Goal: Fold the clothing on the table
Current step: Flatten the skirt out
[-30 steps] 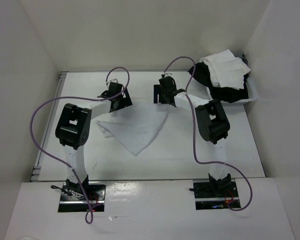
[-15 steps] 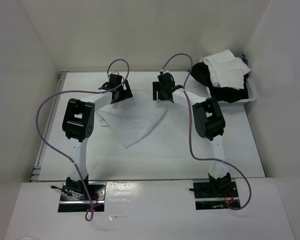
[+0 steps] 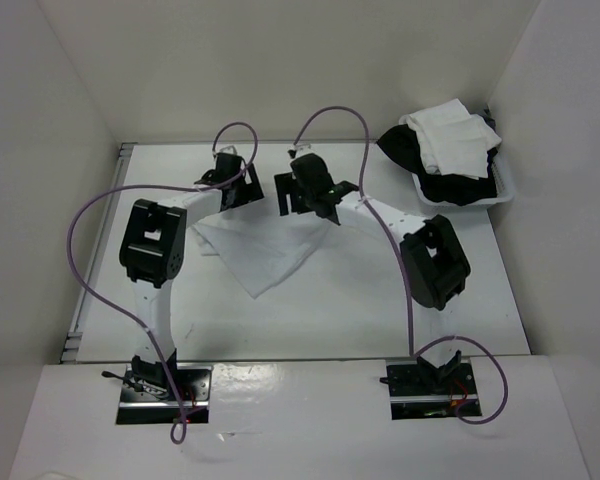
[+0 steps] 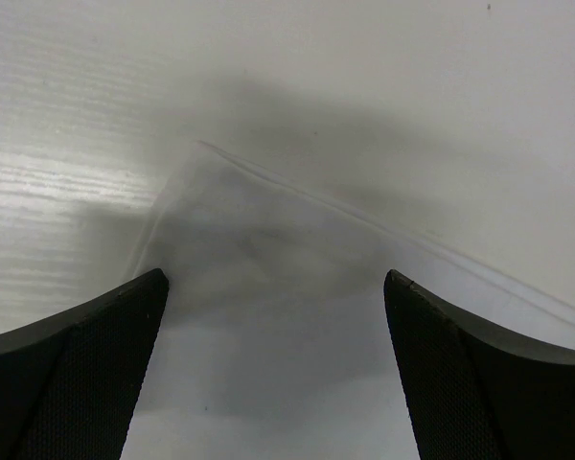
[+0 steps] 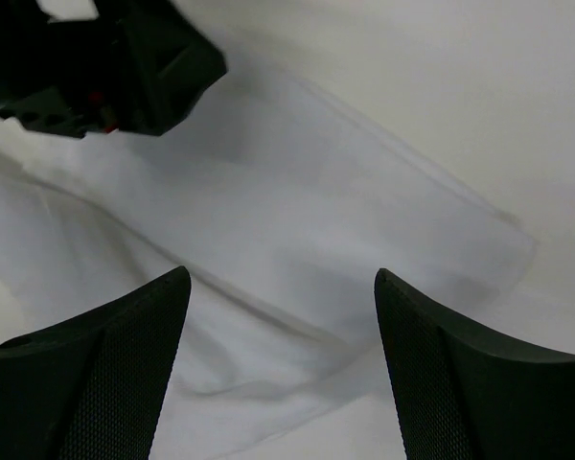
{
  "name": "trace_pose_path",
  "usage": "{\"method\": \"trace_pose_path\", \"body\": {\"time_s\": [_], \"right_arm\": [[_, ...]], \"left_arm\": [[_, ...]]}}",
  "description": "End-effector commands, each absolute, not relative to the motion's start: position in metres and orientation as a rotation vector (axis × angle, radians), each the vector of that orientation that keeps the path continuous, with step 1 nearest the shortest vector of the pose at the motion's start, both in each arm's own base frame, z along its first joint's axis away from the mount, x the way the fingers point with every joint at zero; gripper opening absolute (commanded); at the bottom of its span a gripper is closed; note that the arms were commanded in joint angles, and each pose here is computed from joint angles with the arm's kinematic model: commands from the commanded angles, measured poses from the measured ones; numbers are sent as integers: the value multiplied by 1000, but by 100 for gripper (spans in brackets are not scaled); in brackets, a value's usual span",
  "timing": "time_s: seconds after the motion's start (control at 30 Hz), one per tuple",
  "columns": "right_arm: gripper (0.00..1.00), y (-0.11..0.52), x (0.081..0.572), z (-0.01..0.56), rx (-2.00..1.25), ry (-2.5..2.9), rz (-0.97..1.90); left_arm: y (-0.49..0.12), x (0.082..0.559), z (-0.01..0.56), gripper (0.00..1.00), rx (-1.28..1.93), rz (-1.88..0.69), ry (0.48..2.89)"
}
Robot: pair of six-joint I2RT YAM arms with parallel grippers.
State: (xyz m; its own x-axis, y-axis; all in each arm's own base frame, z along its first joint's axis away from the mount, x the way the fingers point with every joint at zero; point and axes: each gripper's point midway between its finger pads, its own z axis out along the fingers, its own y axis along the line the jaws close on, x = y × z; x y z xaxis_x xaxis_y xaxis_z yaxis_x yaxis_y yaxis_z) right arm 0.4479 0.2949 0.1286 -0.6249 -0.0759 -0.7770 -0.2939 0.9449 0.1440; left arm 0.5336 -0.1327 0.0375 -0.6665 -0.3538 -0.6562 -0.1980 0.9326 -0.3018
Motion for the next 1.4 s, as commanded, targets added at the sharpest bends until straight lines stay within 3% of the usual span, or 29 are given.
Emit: {"method": "trace_pose_path", "body": {"time_s": [0.0,0.23,0.6,1.07,1.37], "right_arm": [[82,315,429,106,-333,2285,343],[82,316,420,35,-355,2412,290],[83,279,402,-1,-305,2487,153],[82,214,489,4,-103,2441,69],[82,219,542,14,-95,2391,80]], "left_arm": [[-128,509,29,100,-386,-256,2385],[-122,492,26,100,-390,-242,2390],[-120,483,24,100,-402,-246,2390],[-111,488,23,100,-427,-227,2382],[-117,518,35,100,-411,-243,2337]]}}
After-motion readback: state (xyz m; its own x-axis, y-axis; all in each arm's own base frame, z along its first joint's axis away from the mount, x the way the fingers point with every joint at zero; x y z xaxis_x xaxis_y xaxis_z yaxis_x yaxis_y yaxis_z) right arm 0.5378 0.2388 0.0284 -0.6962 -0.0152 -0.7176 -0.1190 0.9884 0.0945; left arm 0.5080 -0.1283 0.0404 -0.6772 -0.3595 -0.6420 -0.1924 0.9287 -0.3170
